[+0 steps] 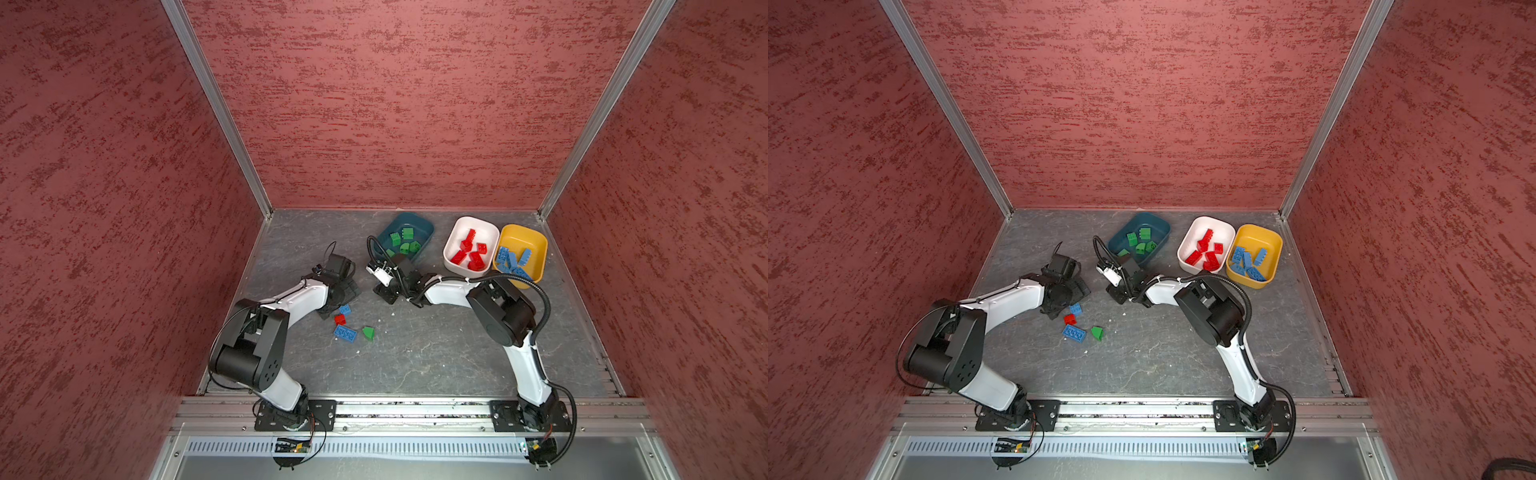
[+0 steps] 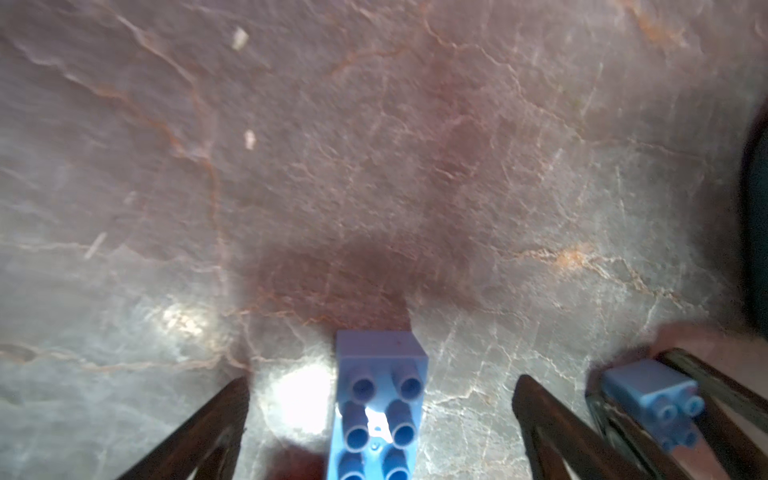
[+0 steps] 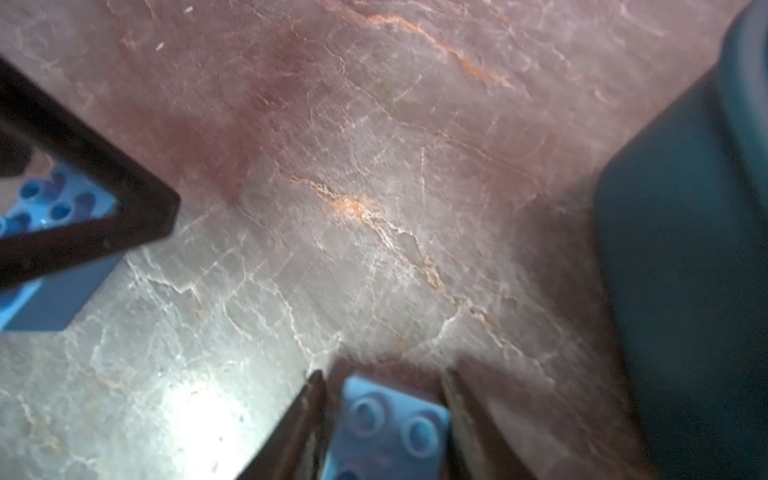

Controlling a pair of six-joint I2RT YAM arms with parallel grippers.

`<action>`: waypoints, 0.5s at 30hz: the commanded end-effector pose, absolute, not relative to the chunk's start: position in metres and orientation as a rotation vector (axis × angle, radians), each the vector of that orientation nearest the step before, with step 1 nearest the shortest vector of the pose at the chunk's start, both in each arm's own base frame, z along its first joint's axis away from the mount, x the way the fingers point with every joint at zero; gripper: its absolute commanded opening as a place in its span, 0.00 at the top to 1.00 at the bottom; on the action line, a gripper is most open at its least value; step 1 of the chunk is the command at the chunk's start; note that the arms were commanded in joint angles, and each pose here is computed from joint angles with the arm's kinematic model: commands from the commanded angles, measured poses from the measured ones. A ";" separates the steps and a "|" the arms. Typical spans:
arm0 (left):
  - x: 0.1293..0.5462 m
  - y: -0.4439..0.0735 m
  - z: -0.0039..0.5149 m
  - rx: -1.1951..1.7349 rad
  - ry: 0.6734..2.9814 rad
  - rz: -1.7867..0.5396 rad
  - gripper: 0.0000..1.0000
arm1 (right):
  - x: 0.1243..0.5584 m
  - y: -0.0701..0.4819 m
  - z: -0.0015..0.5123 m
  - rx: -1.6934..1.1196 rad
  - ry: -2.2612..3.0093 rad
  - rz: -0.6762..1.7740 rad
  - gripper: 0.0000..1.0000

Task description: Sort the legos into containers by color

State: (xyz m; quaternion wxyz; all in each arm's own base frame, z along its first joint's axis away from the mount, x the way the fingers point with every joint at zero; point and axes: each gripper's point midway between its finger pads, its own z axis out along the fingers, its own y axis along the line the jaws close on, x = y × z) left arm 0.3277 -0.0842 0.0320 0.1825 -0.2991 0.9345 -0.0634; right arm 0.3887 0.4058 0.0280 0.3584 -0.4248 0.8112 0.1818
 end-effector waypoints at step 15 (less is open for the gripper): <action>0.333 -0.209 0.029 -0.445 2.804 -0.456 0.01 | 0.407 0.202 0.196 -0.419 1.875 0.427 0.76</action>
